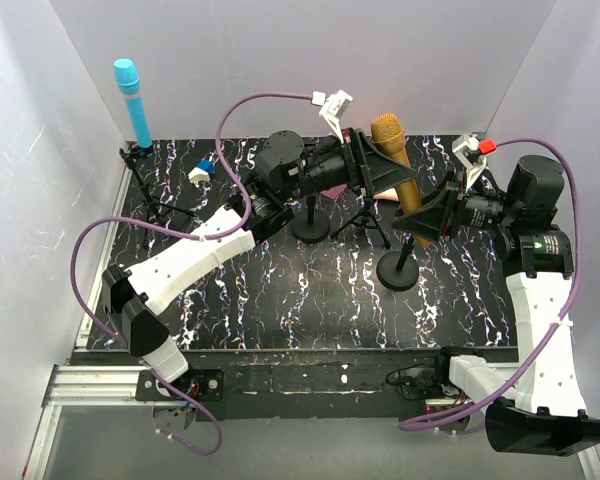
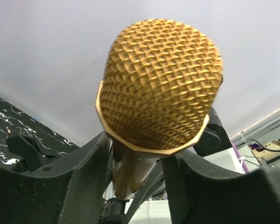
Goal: Attach the microphones to the stand
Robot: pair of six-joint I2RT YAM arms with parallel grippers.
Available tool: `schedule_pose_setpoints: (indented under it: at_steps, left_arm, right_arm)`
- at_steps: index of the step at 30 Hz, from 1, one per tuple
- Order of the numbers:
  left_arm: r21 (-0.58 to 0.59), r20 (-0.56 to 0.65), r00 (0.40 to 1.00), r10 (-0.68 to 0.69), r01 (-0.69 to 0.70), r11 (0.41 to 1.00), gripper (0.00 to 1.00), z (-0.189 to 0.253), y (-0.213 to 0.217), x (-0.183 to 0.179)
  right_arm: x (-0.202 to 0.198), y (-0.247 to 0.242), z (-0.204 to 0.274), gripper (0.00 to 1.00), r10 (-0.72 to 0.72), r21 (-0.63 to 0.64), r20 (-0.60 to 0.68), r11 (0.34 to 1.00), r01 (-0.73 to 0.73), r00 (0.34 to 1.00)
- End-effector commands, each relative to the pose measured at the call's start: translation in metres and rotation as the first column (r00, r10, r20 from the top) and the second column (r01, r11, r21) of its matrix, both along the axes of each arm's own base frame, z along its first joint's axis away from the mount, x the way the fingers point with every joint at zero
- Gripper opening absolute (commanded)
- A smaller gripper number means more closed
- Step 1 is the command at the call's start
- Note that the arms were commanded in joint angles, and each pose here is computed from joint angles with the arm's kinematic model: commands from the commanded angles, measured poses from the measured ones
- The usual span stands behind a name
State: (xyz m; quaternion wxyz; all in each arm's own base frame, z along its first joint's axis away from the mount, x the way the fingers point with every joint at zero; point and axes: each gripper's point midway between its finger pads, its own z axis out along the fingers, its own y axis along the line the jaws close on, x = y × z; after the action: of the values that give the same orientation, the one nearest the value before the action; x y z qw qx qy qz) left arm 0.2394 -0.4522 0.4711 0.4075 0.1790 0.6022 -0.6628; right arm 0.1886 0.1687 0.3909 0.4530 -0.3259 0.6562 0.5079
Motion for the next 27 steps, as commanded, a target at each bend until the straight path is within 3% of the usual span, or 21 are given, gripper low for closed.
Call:
schedule_pose_setpoints:
  at_steps: [1,4,6,11,14,20,27]
  left_arm:
    - [-0.054,0.035,0.999,-0.005,0.007,0.999,0.35,0.02,0.008,-0.006]
    - [-0.052,0.043,0.999,-0.015,0.018,0.998,0.09,0.018,0.008,-0.008]
    - [-0.044,0.053,0.999,-0.009,0.011,0.999,0.01,0.016,0.009,-0.008]
    - [-0.018,0.118,0.991,0.07,-0.068,0.998,0.0,0.023,0.027,-0.003]
    - [0.016,0.154,0.979,0.13,-0.134,0.991,0.0,0.026,0.046,0.008]
    - [0.113,0.24,0.923,0.301,-0.335,0.936,0.0,0.026,0.097,0.04]
    - [0.173,0.397,0.79,0.467,-0.564,0.808,0.0,0.036,0.127,0.095]
  right_arm:
    - [-0.003,0.001,0.01,0.03,0.024,0.006,0.057,1.0,-0.024,0.998]
    - [-0.003,0.001,0.009,0.04,0.026,0.008,0.049,1.0,-0.027,0.998]
    - [-0.002,0.001,0.009,0.11,0.026,0.01,0.04,1.0,-0.026,0.999]
    - [-0.003,0.002,0.011,0.71,0.028,0.014,0.033,0.999,-0.028,0.999]
    - [-0.001,0.001,0.013,0.82,0.011,0.006,0.037,1.0,-0.011,0.999]
    - [0.003,-0.012,0.012,0.85,-0.081,-0.027,0.085,0.996,0.083,0.993]
    - [0.005,-0.024,0.009,0.85,-0.144,-0.026,0.1,0.989,0.148,0.984]
